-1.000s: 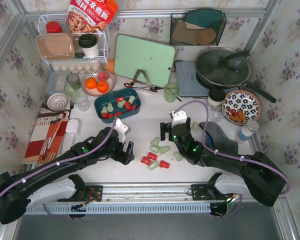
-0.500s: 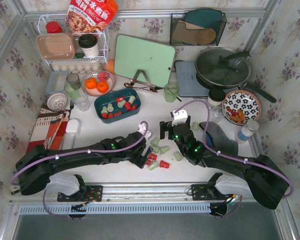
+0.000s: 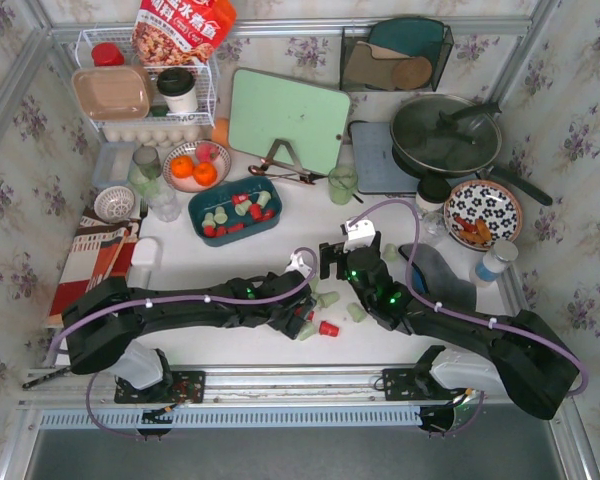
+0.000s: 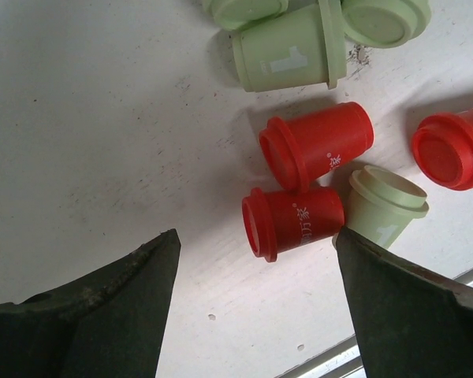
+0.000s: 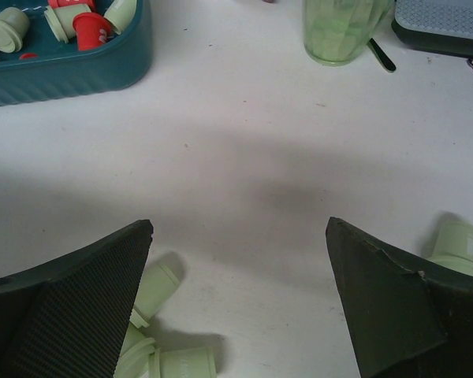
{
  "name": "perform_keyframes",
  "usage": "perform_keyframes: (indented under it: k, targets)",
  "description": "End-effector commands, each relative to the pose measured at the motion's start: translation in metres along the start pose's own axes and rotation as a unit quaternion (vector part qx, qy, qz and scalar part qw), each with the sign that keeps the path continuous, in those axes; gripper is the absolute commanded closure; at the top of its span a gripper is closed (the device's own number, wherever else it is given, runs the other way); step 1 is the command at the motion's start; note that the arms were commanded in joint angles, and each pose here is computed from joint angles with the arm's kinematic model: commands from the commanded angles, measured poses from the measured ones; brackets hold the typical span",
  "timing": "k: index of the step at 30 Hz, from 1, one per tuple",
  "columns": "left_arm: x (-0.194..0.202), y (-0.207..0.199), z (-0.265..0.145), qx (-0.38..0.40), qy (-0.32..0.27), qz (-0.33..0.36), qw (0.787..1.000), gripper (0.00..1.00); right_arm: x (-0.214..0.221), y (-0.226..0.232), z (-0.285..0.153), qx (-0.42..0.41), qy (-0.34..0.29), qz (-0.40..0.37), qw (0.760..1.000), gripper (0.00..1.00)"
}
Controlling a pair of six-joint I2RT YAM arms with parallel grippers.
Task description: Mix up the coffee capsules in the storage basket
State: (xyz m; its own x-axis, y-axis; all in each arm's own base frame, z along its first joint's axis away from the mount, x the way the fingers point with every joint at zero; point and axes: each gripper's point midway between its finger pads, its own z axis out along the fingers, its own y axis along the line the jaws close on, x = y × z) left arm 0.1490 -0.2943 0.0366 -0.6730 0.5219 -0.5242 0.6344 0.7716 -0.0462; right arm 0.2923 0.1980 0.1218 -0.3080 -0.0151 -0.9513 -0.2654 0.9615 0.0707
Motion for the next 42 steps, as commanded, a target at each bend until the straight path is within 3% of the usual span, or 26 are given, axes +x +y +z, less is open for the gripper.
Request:
perform_keyframes:
  k: [1, 12, 17, 23, 28, 35, 42]
  targets:
    - [-0.006, -0.005, 0.001, 0.005, -0.012, -0.012, 1.000, 0.17, -0.008, 0.003, 0.000, -0.005, -0.013, 0.001, 1.000, 0.00]
    - [-0.007, -0.009, 0.007, 0.000, -0.013, -0.025, 1.000, 0.18, -0.005, 0.003, 0.002, -0.006, -0.007, -0.004, 1.000, 0.00]
    - [-0.003, 0.002, 0.009, -0.027, -0.014, -0.024, 0.999, 0.32, -0.007, 0.002, 0.002, -0.001, -0.008, -0.007, 1.000, 0.00]
    - [-0.003, 0.001, 0.014, -0.025, -0.021, -0.029, 0.999, 0.37, -0.010, -0.002, 0.000, 0.006, -0.012, -0.011, 1.000, 0.00]
    - [-0.009, 0.000, 0.014, -0.022, -0.036, -0.031, 0.999, 0.55, -0.011, -0.004, 0.000, 0.012, -0.012, -0.018, 1.000, 0.00]
    - [-0.024, 0.007, -0.003, -0.029, -0.069, -0.021, 0.997, 0.62, -0.019, -0.011, -0.003, 0.029, -0.016, -0.025, 0.999, 0.00]
    - [-0.052, 0.033, -0.049, -0.054, -0.126, -0.019, 0.990, 0.66, -0.035, -0.019, -0.013, 0.044, -0.032, -0.011, 0.998, 0.00]
